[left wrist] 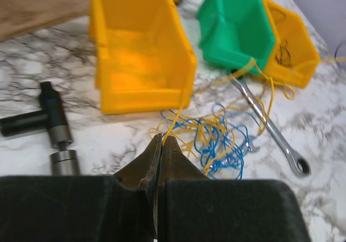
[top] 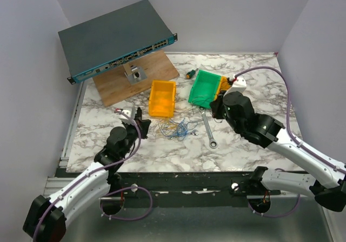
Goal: Untangle the cables
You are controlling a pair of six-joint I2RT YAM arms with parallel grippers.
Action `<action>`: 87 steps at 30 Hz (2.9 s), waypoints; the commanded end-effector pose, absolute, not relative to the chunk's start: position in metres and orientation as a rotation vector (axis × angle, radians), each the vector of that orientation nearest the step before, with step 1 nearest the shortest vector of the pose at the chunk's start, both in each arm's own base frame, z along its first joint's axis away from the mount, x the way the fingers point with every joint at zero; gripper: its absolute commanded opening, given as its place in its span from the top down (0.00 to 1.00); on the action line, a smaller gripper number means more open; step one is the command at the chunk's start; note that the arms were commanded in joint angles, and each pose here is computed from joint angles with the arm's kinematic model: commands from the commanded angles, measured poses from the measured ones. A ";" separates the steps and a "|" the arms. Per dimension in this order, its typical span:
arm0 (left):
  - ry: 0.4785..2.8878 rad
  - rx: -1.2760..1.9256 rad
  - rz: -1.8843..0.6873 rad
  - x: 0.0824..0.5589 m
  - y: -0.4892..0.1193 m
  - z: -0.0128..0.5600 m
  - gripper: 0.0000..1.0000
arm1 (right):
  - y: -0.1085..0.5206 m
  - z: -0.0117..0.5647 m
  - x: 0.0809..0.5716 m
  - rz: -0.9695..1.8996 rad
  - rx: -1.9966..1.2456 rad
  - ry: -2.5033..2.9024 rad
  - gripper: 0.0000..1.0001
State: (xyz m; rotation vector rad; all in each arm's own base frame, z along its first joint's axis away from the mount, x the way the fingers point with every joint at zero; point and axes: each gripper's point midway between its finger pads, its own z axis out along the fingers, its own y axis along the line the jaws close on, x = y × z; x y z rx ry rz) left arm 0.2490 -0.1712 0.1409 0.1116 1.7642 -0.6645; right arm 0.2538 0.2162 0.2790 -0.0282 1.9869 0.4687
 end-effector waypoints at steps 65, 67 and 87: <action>1.582 0.270 -0.850 0.223 -0.186 0.177 1.00 | 0.084 0.088 0.439 -0.114 0.447 2.186 0.99; 1.579 0.272 -0.852 0.223 -0.186 0.178 1.00 | 0.081 0.082 0.446 -0.129 0.462 2.208 0.99; 1.578 0.280 -0.854 0.221 -0.186 0.179 1.00 | 0.062 0.159 0.393 -0.059 0.480 2.110 0.37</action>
